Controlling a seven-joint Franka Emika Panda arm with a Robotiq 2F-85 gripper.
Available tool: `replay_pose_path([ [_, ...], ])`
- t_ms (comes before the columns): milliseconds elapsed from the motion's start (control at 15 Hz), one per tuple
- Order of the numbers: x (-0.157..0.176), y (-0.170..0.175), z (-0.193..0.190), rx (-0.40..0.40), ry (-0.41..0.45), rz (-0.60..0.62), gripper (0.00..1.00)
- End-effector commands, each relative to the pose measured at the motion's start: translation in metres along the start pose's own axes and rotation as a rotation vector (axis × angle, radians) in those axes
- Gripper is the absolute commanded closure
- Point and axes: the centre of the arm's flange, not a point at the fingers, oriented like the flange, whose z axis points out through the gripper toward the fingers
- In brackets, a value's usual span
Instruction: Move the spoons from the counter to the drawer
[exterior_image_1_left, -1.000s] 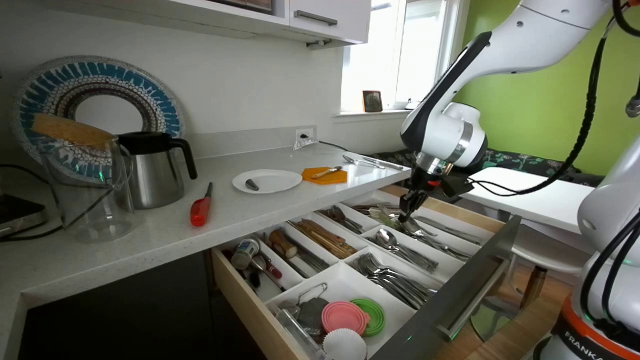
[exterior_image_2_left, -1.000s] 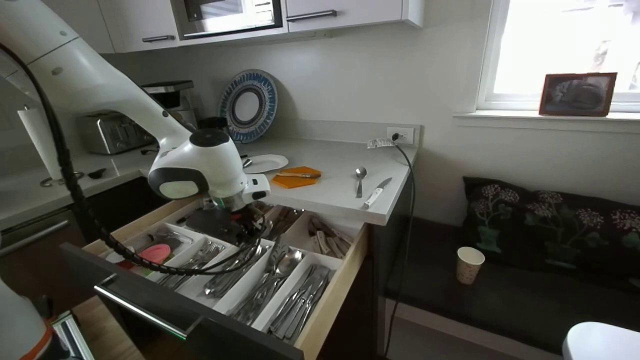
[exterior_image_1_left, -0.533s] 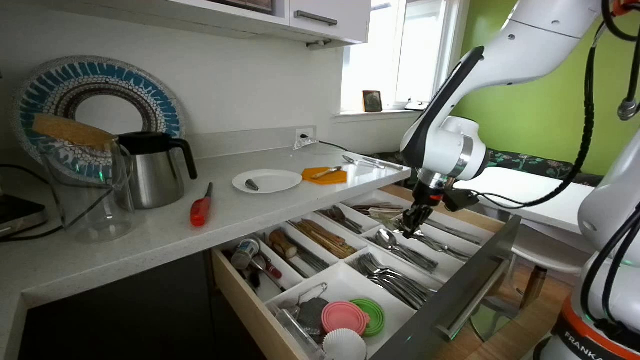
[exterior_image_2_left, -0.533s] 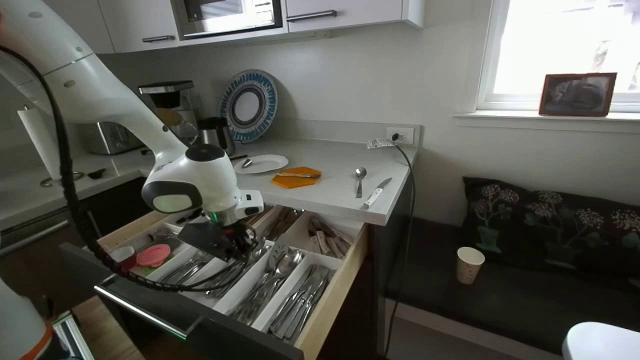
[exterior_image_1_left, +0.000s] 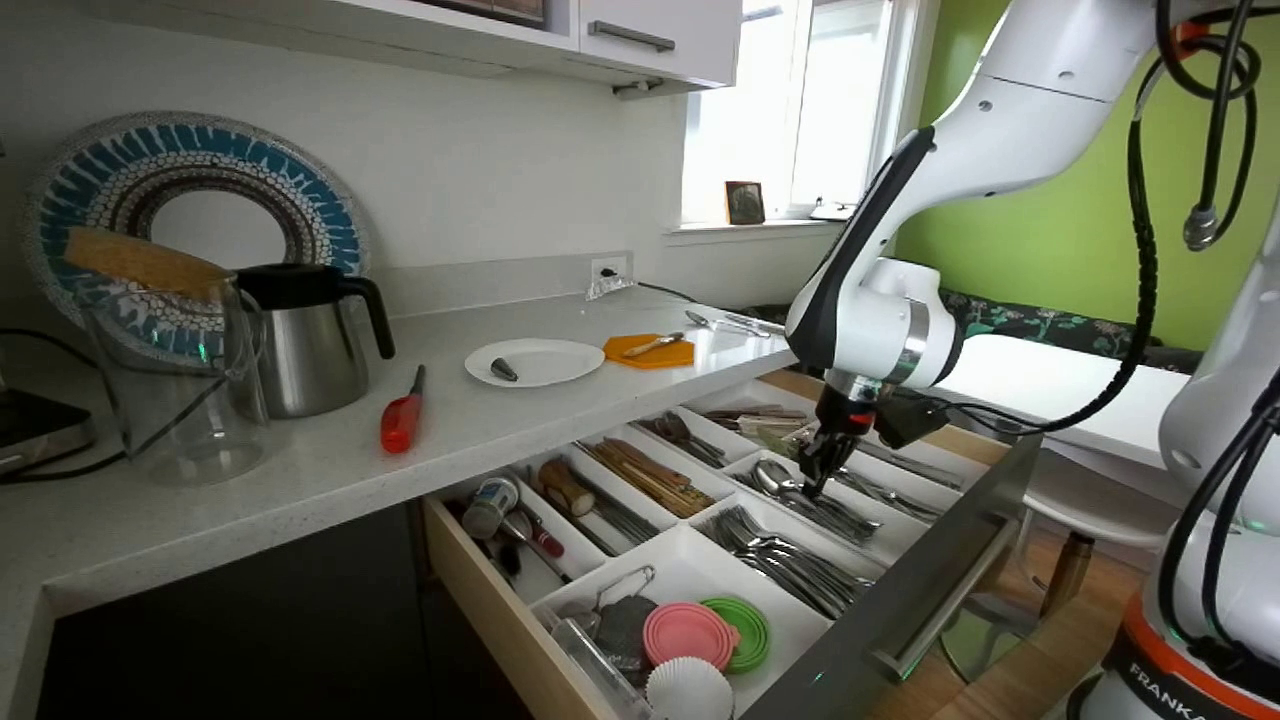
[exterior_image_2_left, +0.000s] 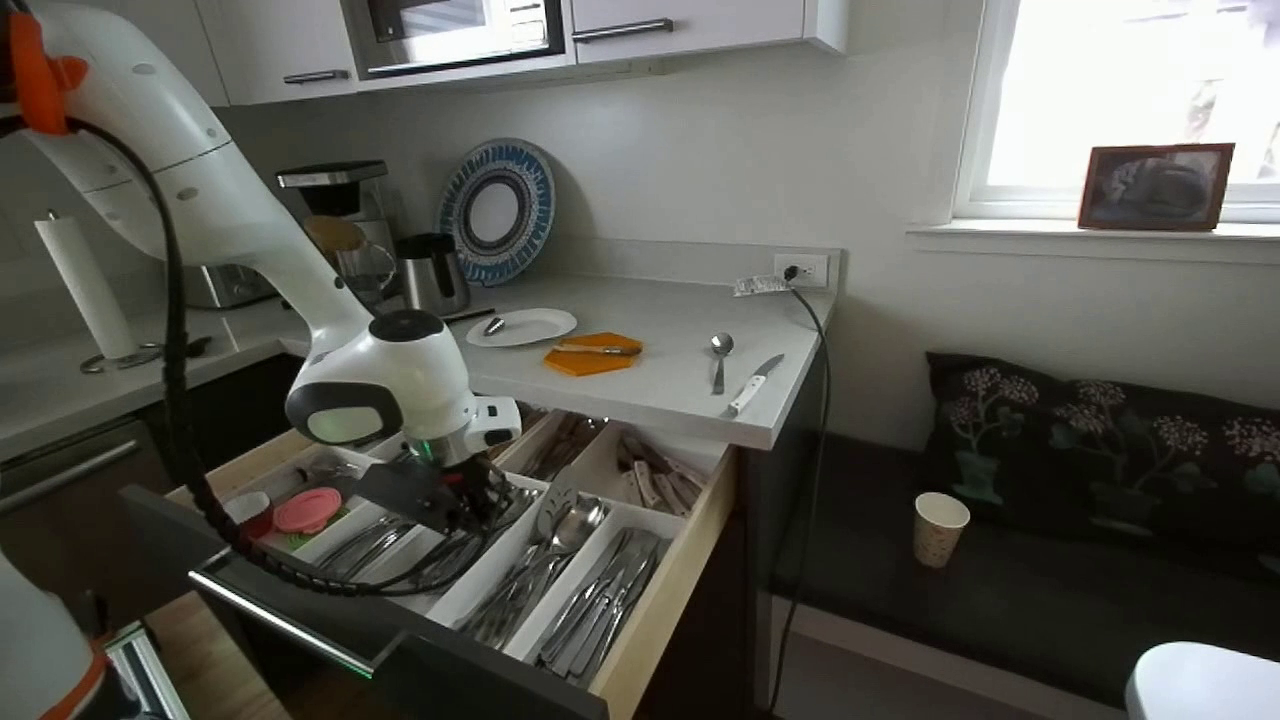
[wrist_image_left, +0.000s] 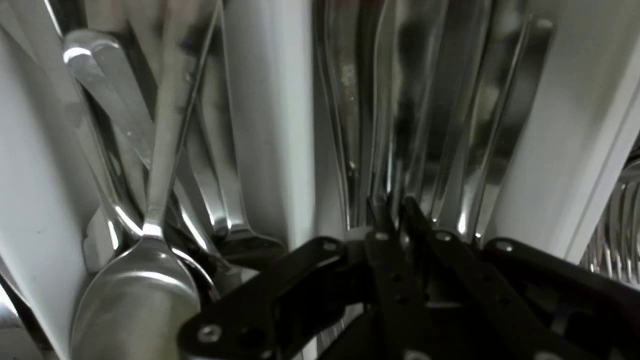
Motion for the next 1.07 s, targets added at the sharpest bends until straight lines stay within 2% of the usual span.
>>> replay_pose_path([
  [0, -0.004, -0.011, 0.013, -0.019, 0.0, 0.013, 0.98],
  [67, -0.004, -0.012, 0.013, -0.019, -0.002, 0.007, 0.66],
  [133, -0.005, -0.013, 0.011, -0.023, 0.001, 0.003, 0.64],
  [200, -0.005, -0.015, 0.007, -0.033, 0.008, -0.006, 0.58],
  [667, 0.012, -0.026, -0.045, -0.107, 0.113, -0.113, 0.05],
  [733, 0.016, -0.025, -0.052, -0.117, 0.119, -0.143, 0.01],
  [1000, 0.037, -0.009, -0.083, -0.172, 0.132, -0.272, 0.0],
])
